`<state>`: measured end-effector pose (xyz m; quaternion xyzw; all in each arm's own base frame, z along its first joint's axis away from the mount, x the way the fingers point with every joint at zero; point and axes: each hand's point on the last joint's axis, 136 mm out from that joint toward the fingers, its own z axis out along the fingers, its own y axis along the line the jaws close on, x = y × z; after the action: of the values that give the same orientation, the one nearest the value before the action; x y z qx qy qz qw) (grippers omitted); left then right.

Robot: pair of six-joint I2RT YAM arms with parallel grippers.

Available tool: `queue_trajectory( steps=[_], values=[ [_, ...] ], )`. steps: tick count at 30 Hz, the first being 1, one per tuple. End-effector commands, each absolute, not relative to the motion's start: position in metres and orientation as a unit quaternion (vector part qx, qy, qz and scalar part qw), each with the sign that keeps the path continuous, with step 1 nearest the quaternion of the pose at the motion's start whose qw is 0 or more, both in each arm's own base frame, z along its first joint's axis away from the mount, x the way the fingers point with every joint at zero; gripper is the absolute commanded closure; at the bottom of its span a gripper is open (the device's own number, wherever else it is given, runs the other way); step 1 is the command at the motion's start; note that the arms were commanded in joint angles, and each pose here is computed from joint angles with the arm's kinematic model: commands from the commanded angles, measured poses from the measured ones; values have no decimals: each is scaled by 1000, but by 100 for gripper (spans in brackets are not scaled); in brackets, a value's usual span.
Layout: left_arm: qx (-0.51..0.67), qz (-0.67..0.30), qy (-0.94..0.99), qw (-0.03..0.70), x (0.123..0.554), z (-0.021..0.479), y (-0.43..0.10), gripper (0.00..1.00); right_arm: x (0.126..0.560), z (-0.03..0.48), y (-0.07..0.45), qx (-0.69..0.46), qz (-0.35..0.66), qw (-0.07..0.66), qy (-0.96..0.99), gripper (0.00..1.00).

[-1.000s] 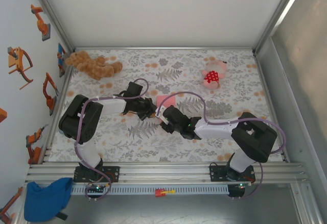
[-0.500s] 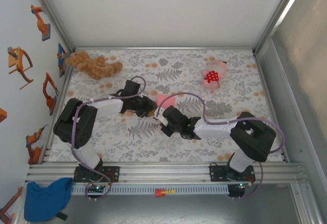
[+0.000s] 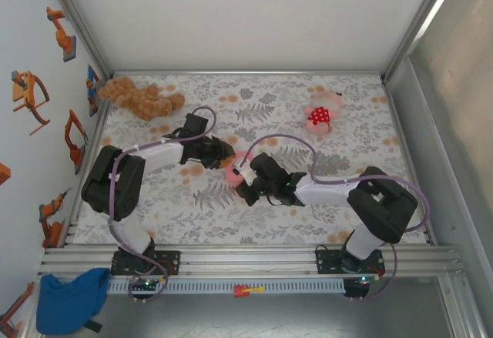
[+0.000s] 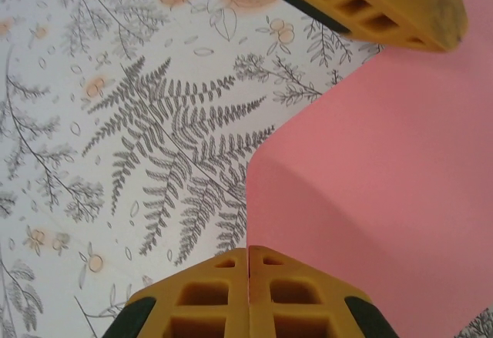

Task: Fold a paper plane with a square sheet of paper (pick it up from the middle)
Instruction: Third fold the triangle at the center of the table.

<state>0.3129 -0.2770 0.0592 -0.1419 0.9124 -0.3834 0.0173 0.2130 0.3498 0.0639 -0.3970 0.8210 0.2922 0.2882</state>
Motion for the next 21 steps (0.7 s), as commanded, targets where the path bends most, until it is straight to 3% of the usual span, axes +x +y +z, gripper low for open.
queue_trajectory(
  steps=[1, 8, 21],
  values=[
    [-116, -365, 924, 1, 313, 50, -284, 75, 209, 63, 358, -371, 338, 264, 823, 100],
    [-102, -308, 946, -20, 311, 23, -282, 81, 207, 52, 363, -357, 352, 229, 835, 100],
    [-97, -252, 961, -53, 296, -6, -271, 87, 235, 41, 344, -277, 312, 234, 878, 100]
  ],
)
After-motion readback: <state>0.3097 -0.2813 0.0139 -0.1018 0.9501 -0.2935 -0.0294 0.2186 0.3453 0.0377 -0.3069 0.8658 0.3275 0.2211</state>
